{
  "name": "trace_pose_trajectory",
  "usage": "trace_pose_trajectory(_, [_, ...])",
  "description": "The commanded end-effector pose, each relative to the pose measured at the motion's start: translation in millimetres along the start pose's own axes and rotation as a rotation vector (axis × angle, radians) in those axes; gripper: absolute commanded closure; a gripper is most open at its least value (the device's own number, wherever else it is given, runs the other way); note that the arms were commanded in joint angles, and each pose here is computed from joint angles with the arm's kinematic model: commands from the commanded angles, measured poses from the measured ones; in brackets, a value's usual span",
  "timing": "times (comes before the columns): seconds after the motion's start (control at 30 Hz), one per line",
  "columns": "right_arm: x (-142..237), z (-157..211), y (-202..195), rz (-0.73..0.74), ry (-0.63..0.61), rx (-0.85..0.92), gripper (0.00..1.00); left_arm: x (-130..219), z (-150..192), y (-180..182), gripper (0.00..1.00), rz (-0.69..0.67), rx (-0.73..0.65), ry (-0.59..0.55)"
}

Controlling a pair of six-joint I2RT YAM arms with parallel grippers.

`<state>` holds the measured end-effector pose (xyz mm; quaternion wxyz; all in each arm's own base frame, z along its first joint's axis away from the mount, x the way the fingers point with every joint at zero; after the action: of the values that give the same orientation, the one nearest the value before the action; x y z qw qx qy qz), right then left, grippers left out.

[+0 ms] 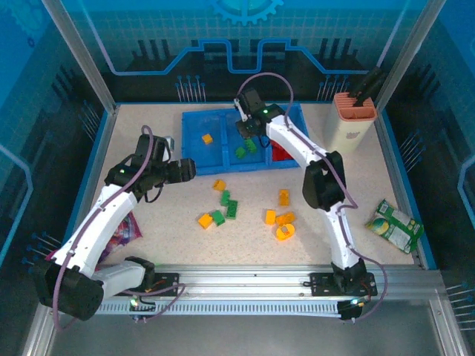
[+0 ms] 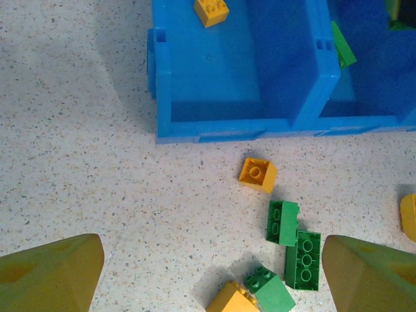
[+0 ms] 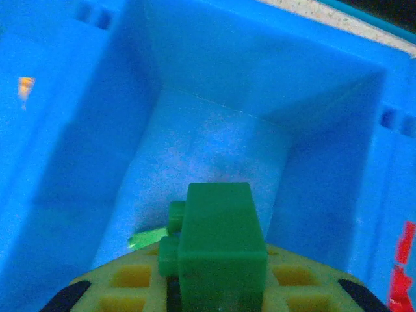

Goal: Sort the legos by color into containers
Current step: Place the lego in the container, then pick up the lego from the center of the table.

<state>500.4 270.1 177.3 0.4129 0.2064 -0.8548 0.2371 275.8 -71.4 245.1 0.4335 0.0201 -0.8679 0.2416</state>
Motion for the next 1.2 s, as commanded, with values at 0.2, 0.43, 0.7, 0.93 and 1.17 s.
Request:
trace_pose_trajectory(0.2, [-31.8,-20.0,1.0,-0.042,-0.036,0.097,0.70,-16.5,5.0,2.8,0.12,-0.025,-0.005,0.077])
trace_pose_trajectory(0.43, [-11.2,-17.6,-7.1,-0.031,-0.033,0.083,0.54,-17.0,4.1,1.0,0.11,-0.020,-0.005,0.083])
trace_pose_trajectory(0.7, [74.4,7.2,25.8,-0.088,-0.023,0.006,0.50,-16.8,4.5,-2.3,0.09,0.015,-0.007,0.074])
trace_pose_trajectory(0.93, [110.7,68.4,88.9,-0.201,0.068,-0.218,0.49,-12.4,5.2,-2.7,0.08,0.033,-0.016,0.060])
trace_pose_trajectory(1.17, [86.4,107.7,155.6,-0.349,0.183,-0.334,0.49,-9.4,4.6,-6.9,0.07,0.072,-0.020,0.052])
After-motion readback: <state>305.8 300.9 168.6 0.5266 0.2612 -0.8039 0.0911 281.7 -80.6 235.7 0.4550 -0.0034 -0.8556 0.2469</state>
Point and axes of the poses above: each hand's point on the last joint's axis, 136 mm out from that joint toward the fingers, its own x axis back along the fingers, its own y axis along the line the jaws close on, z = x × y, the point moved 5 cm from there along x, back along the fingers, and after that the axes turned 14 degrees about x, right-handed, at the moved point
